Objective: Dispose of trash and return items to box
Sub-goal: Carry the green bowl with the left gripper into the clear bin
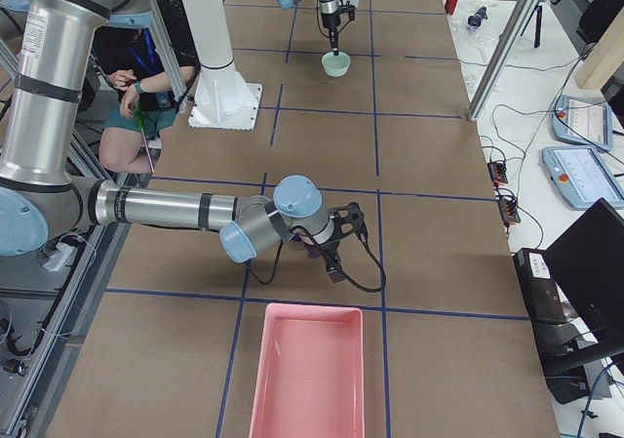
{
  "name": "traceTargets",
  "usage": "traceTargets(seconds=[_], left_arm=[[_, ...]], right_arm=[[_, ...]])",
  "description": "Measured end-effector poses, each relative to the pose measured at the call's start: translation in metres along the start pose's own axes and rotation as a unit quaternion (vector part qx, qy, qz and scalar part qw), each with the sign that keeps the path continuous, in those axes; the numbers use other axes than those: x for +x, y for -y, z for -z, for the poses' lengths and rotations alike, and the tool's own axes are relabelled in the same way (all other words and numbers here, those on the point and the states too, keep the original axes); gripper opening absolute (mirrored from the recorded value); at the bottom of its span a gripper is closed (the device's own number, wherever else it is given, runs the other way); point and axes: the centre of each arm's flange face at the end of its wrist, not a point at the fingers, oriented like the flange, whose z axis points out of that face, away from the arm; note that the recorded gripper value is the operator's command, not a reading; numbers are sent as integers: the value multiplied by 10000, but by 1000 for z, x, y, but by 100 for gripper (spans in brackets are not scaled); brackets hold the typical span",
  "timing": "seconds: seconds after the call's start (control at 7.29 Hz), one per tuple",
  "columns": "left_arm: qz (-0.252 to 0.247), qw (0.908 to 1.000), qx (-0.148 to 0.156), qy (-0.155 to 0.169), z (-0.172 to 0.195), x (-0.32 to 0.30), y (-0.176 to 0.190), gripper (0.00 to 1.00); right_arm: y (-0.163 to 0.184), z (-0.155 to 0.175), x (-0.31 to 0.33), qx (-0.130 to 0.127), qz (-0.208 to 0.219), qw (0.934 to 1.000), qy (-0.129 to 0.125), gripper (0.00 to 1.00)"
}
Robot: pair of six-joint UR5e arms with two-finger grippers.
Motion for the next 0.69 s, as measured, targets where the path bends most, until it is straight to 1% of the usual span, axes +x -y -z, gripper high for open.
traceTargets(seconds=[0.27,0.55,0.69], left_arm=[[-470,9987,104,165,38,-77,43,0],[-1102,9924,211,512,74,-169,74,0],[-1389,9875,226,703,93,-218,82,0]], right_arm=[[0,0,0,-7,-7,10000,-1,100],[0,-1,1,-5,-4,10000,-3,100],[-1,-1,1,-7,-6,10000,-3,100]])
